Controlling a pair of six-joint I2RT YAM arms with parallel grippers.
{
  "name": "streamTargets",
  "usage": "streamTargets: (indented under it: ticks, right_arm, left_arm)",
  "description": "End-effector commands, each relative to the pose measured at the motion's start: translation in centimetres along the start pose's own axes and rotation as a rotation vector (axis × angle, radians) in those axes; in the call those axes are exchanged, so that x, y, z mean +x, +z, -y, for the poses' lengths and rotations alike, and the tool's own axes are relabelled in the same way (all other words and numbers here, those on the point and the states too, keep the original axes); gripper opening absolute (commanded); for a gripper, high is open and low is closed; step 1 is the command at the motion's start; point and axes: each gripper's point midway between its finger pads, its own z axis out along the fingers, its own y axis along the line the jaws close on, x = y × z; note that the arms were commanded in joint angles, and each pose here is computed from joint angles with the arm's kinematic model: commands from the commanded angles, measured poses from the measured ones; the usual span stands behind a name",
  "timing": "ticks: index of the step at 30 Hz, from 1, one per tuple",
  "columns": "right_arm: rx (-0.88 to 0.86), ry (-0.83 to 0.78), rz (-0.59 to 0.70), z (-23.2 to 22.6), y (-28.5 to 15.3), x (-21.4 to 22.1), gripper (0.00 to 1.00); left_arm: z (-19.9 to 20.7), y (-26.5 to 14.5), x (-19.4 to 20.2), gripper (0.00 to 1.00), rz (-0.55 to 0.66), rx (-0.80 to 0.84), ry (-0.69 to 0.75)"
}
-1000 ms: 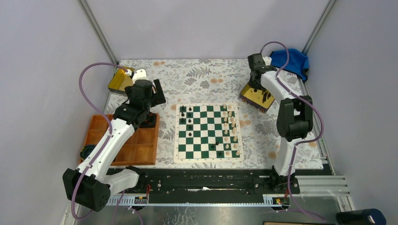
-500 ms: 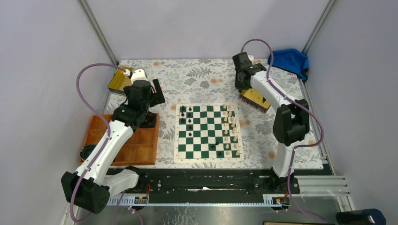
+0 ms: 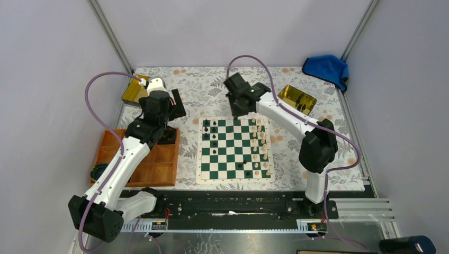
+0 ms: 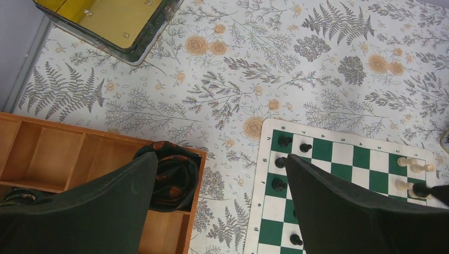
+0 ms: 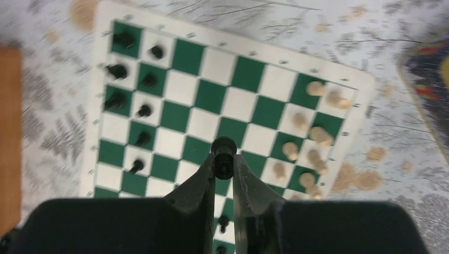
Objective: Set up the chess pieces on the board
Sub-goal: Place the chess piece on the chessboard.
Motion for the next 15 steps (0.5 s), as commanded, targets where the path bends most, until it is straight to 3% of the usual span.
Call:
streamTargets:
  ticks: [1,15]
  right_arm:
    - [-0.111,-0.110,0.023,-5.3,-2.7,0.1,0.00]
    - [-0.246,-0.377,-0.101,-14.2,-2.1,7.2,0.00]
  left_arm:
    - [-0.1,-0.5,-1.2,0.99,0.050,0.000,-0.007]
    - [-2.5,-1.6,-2.1,0.99,0.068,-0.101,-0.016]
